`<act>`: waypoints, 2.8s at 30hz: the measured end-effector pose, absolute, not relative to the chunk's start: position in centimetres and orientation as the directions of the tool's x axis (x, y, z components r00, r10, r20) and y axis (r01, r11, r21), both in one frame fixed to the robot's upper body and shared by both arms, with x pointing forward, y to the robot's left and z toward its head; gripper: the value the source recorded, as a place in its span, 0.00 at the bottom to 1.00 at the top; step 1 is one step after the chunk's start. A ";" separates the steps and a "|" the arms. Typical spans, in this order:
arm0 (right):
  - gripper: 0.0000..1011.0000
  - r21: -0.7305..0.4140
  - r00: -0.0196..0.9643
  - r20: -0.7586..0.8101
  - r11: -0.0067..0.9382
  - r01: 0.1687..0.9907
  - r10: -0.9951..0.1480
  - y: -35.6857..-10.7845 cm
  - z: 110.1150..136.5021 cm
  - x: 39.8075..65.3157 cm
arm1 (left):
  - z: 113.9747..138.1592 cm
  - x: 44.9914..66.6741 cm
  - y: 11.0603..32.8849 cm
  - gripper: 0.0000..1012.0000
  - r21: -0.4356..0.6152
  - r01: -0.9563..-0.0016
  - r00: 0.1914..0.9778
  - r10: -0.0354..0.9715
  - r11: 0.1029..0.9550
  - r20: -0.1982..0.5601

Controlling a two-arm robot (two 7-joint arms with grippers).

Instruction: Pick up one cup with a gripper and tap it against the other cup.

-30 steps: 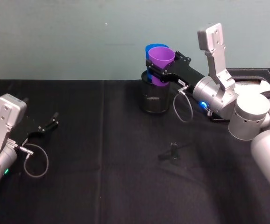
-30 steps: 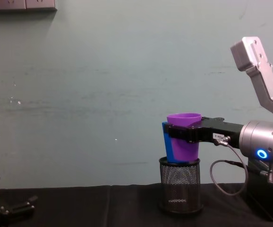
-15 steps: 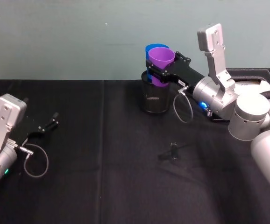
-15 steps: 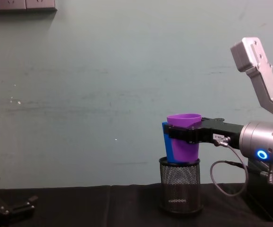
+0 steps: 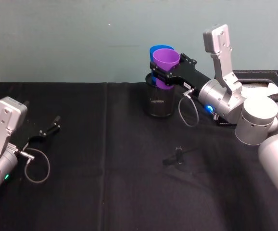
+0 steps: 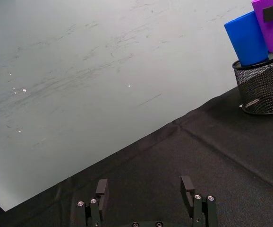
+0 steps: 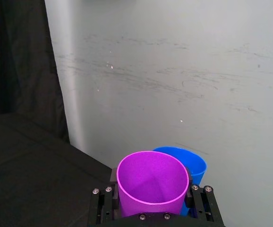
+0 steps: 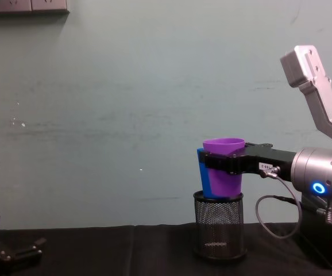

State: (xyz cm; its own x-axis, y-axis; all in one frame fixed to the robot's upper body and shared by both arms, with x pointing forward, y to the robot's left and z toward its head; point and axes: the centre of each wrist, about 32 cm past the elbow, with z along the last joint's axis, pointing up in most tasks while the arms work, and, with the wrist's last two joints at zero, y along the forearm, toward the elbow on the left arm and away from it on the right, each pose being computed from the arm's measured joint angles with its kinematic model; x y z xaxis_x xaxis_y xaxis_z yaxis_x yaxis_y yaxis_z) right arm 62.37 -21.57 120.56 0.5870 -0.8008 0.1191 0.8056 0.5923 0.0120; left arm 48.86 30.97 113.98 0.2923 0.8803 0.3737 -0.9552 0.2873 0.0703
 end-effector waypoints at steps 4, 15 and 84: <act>0.74 0.012 0.587 0.119 0.592 0.806 -0.801 -21.6 120.6 62.4 | 114.0 48.9 31.0 0.99 0.070 -0.955 0.292 0.880 0.287 0.374; 0.74 0.012 0.587 0.119 0.592 0.806 -0.801 -21.6 120.6 62.4 | 114.0 48.9 31.0 0.99 0.070 -0.955 0.292 0.880 0.287 0.374; 0.74 0.012 0.586 0.119 0.592 0.806 -0.801 -21.6 120.6 62.4 | 114.0 48.9 31.0 0.99 0.070 -0.955 0.292 0.880 0.287 0.374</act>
State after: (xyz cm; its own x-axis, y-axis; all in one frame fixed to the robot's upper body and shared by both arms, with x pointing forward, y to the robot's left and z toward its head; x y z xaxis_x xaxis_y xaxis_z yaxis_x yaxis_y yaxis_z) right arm 62.37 -21.58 120.56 0.5865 -0.8012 0.1191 0.8060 0.5918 0.0121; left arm 48.86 30.97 113.98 0.2923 0.8803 0.3737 -0.9552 0.2873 0.0703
